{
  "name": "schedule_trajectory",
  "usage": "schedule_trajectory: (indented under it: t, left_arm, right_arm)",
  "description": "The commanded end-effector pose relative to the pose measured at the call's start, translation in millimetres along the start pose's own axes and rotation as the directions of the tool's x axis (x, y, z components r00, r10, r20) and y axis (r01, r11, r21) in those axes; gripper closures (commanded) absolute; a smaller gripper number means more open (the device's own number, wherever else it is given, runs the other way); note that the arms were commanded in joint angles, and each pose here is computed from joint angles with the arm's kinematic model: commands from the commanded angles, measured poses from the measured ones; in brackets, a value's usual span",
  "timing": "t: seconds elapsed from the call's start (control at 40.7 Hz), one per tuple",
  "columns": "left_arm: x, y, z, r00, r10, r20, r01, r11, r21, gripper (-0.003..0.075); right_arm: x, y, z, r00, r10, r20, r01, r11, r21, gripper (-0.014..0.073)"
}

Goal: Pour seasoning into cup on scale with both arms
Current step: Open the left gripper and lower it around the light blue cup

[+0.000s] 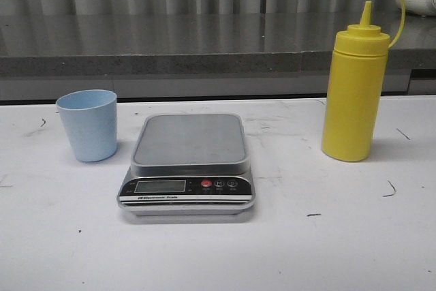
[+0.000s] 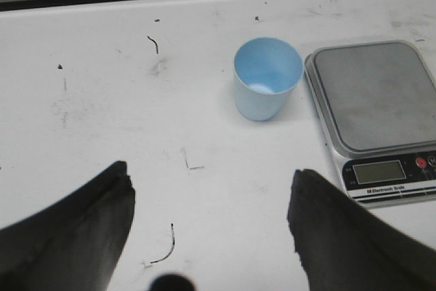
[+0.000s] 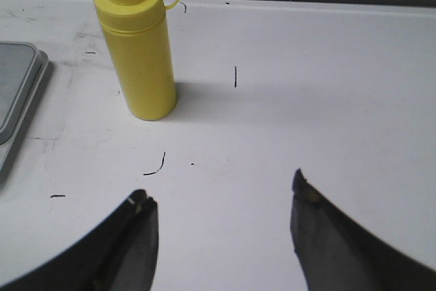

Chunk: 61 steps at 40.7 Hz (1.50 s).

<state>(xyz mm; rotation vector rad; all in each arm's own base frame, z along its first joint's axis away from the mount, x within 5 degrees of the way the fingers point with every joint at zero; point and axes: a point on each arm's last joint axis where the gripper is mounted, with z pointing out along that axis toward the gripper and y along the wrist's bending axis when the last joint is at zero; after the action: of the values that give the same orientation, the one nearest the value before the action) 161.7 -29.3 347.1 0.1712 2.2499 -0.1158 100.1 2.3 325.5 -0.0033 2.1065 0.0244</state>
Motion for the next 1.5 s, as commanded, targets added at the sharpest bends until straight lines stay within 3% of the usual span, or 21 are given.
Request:
schedule_trajectory:
  t: [0.0, 0.344, 0.541, 1.008, 1.475]
  left_arm:
    - [-22, -7, 0, 0.998, 0.017, 0.055, -0.019, 0.999, 0.035, 0.0246]
    - [-56, -24, 57, 0.977, 0.068, -0.200, -0.055, 0.996, 0.072, 0.0246]
    - [-75, -28, 103, 0.955, 0.078, -0.286, -0.061, 0.996, 0.065, 0.0246]
    - [-106, -7, 200, 0.917, -0.001, -0.398, 0.003, 1.000, 0.003, 0.0246]
    - [-92, -4, 266, 0.878, -0.028, -0.478, 0.033, 0.999, 0.002, 0.0247]
  right_arm:
    - [-13, -1, -3, 0.996, -0.013, 0.086, 0.012, 1.000, 0.013, 0.0141]
    - [-13, -1, -3, 0.996, -0.013, 0.086, 0.012, 1.000, 0.013, 0.0141]
    - [-14, -1, -3, 0.996, -0.013, 0.087, 0.012, 1.000, 0.013, 0.0141]
    - [-14, -1, -3, 0.996, -0.013, 0.087, 0.012, 1.000, 0.013, 0.0141]
    - [-14, -1, -3, 0.996, -0.013, 0.087, 0.012, 1.000, 0.013, 0.0141]
